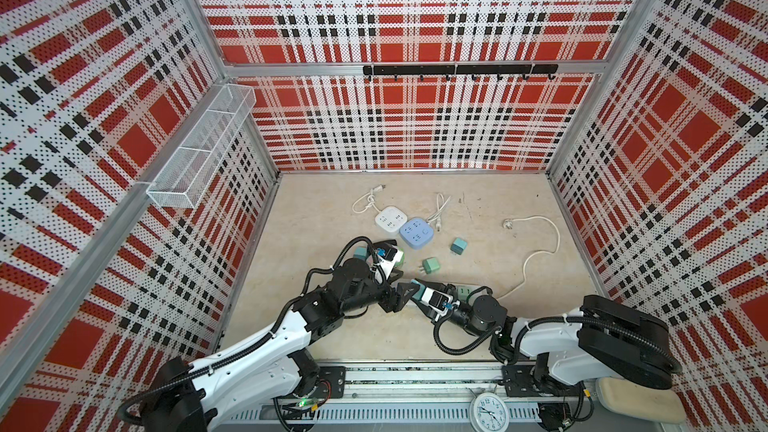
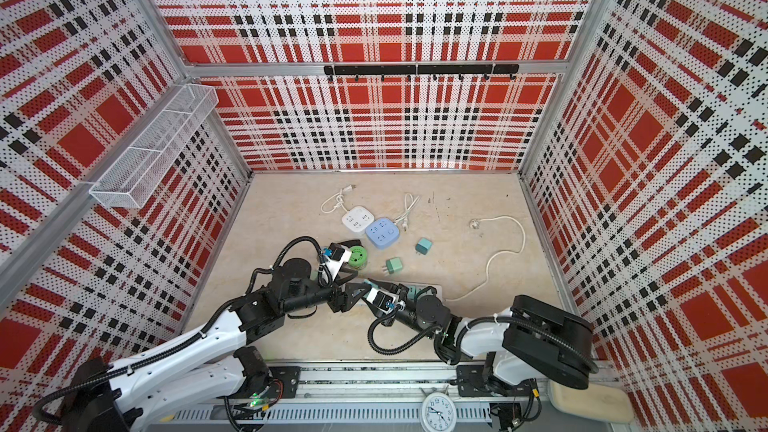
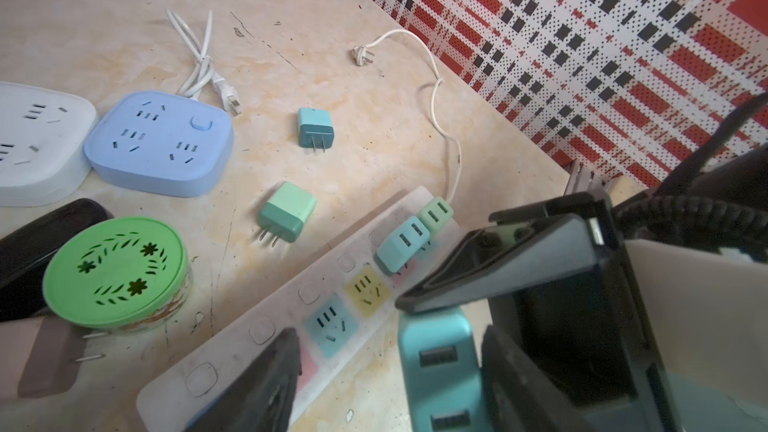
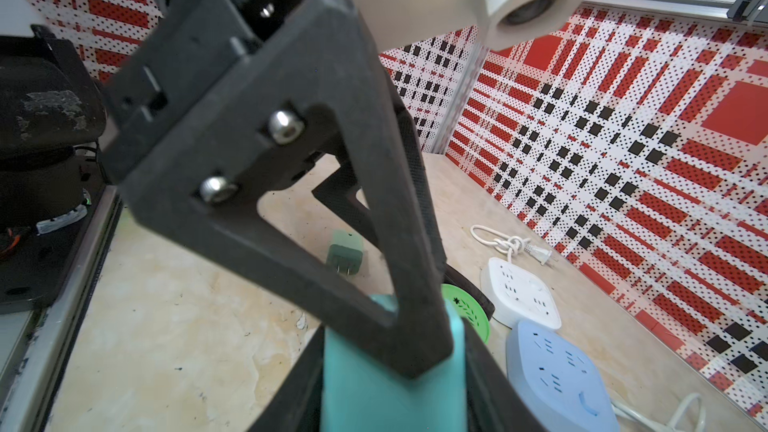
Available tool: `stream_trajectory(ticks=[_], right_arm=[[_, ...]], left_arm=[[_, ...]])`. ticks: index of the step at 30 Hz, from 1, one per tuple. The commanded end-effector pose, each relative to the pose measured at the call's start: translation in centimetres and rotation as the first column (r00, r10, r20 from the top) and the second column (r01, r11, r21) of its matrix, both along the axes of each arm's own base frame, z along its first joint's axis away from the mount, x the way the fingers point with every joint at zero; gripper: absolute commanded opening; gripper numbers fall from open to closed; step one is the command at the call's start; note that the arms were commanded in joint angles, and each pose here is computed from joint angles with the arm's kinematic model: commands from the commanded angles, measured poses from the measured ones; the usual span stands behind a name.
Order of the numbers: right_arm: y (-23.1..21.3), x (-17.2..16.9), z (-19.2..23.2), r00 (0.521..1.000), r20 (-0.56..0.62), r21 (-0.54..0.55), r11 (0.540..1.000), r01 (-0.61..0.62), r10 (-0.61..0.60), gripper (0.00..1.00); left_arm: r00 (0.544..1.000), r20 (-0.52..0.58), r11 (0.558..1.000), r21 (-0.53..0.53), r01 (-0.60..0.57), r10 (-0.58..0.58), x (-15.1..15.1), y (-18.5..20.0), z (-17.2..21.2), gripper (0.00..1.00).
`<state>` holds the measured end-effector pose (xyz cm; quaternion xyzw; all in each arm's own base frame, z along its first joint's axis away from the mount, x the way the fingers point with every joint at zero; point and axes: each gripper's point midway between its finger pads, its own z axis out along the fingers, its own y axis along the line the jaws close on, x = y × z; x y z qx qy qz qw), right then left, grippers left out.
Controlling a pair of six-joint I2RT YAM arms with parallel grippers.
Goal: Insert the plug
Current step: 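Close the left gripper on the teal adapter while the right gripper holds it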
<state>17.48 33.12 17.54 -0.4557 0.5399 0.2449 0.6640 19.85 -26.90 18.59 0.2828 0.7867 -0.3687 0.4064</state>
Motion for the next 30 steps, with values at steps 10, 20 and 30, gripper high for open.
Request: stream_trajectory(ticks=[10,20,30], right_arm=[[0.0,-0.5,3.6,0.997,0.074,0.096,0.995,-0.013,0.006,0.03],[-0.2,-0.2,3.4,0.998,0.057,0.102,0.995,0.006,-0.012,0.45],[-3.8,0.4,3.1,0.991,-0.012,0.122,0.984,0.131,-0.130,0.96]], left_arm=[[0.996,0.011,0.996,-0.001,0.089,-0.089,-0.9,-1.4,0.4,0.55],[0.994,0.059,0.996,0.009,0.087,-0.088,-0.3,-1.4,1.0,0.00],[0.992,0.127,1.000,0.009,0.018,-0.019,2.4,1.1,2.6,0.00]])
